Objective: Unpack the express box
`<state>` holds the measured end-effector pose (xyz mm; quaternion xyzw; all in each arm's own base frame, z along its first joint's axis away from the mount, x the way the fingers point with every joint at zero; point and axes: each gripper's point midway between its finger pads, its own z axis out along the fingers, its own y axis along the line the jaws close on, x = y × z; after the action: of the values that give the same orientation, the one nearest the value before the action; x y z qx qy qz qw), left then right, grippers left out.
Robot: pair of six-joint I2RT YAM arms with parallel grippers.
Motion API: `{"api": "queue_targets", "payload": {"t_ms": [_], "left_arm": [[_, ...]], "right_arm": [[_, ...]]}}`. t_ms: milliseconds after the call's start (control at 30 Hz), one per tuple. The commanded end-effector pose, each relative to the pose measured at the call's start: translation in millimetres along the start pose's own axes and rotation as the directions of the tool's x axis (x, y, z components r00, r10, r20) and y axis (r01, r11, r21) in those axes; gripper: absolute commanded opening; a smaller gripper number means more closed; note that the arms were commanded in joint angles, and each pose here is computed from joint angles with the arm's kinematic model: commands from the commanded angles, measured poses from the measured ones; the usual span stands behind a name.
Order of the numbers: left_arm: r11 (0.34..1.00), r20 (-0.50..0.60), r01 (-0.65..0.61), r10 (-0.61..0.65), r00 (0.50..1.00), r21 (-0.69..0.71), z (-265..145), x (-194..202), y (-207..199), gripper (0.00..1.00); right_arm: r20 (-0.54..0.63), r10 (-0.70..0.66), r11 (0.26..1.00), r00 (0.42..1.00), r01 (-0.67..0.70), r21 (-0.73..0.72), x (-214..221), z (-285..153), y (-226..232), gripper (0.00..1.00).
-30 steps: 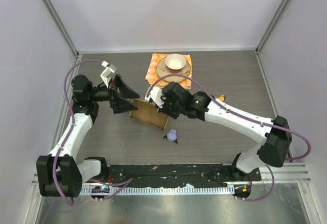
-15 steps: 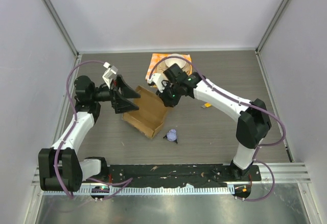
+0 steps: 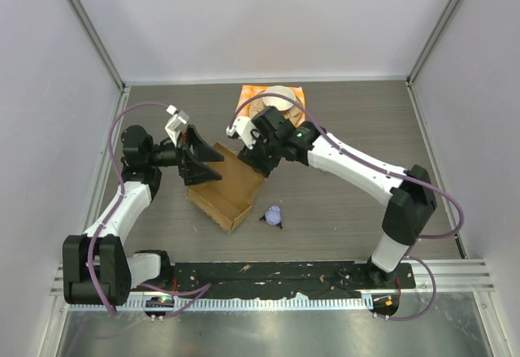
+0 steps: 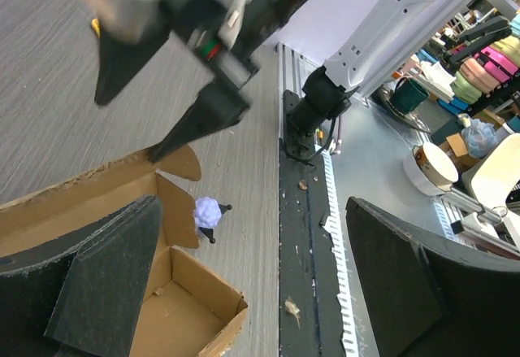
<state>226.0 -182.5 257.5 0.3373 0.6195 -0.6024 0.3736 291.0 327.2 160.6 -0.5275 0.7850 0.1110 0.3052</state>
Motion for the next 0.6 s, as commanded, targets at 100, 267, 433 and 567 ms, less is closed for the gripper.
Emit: {"api": "queue_targets", "payload": {"t_ms": [100,267,433,567], "left_arm": [[0.994,-0.025,-0.095,0.096,0.995,0.051,-2,-13,-21,1.0],[0.998,0.008,-0.062,0.062,0.998,-0.016,-5,-39,-18,1.0],[0.982,0.045,0.075,-0.069,0.997,-0.173,-20,-40,-8,1.0],[0.927,-0.018,0.078,-0.091,0.996,-0.367,-32,-35,10,1.0]], "right_arm": [[0.32,0.099,0.97,0.942,-0.163,0.179,-62,-96,-37,0.72],[0.378,0.233,0.925,0.896,-0.324,0.198,-48,-124,-42,0.91],[0.427,0.451,0.783,0.784,-0.577,0.233,-8,-143,-43,0.93],[0.426,0.484,0.778,0.765,-0.599,0.192,14,-145,-28,0.94]]}}
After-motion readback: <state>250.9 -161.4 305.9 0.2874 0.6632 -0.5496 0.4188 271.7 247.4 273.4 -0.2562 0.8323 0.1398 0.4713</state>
